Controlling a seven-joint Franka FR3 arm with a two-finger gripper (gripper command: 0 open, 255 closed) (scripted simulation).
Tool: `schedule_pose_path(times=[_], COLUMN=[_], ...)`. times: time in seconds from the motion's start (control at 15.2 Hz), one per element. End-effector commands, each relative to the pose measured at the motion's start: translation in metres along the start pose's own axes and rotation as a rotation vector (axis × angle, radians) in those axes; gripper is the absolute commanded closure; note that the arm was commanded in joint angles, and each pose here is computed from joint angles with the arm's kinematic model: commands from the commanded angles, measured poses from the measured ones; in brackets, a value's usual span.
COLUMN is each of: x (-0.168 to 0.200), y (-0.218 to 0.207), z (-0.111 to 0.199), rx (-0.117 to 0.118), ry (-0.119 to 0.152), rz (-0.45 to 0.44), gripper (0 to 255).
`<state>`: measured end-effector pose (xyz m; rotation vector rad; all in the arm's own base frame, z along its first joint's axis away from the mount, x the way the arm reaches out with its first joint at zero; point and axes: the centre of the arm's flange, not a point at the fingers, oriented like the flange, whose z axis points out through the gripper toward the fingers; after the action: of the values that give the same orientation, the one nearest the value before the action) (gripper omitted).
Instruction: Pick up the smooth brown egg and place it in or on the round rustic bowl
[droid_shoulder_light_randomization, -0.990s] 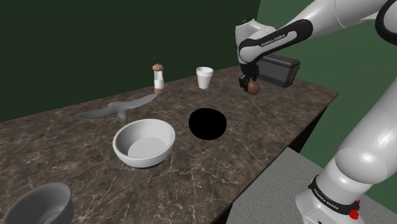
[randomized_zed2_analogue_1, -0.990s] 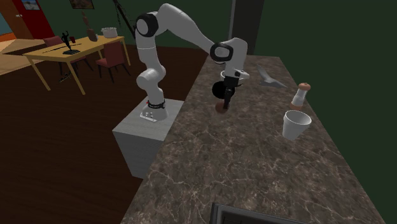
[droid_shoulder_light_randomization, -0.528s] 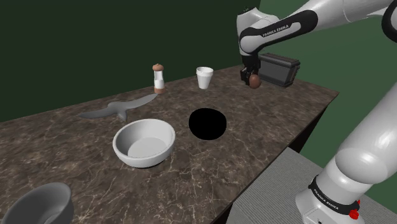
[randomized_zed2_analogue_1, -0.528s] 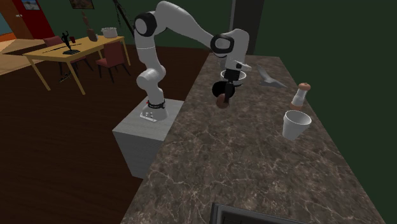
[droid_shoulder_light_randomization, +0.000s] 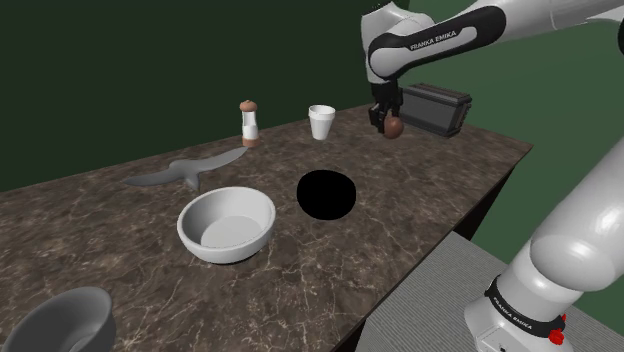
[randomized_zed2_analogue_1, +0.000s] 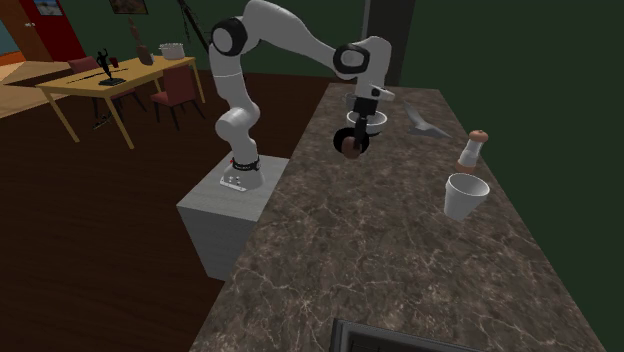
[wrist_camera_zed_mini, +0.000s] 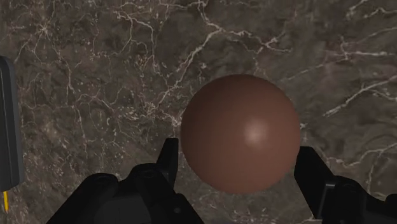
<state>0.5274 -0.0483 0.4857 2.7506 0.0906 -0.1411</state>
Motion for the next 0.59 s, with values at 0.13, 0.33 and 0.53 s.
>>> schedule_pose_path(times=[0.13, 0.33, 0.53], x=[-0.003, -0.005, -0.006], y=[-0.047, -0.084, -0.12], z=[-0.021, -0.036, -0.051], rx=[0.0, 0.0, 0.0], ry=[0.0, 0.0, 0.0], rz=[0.001, 0.001, 0.001], gripper=[255, 255, 255])
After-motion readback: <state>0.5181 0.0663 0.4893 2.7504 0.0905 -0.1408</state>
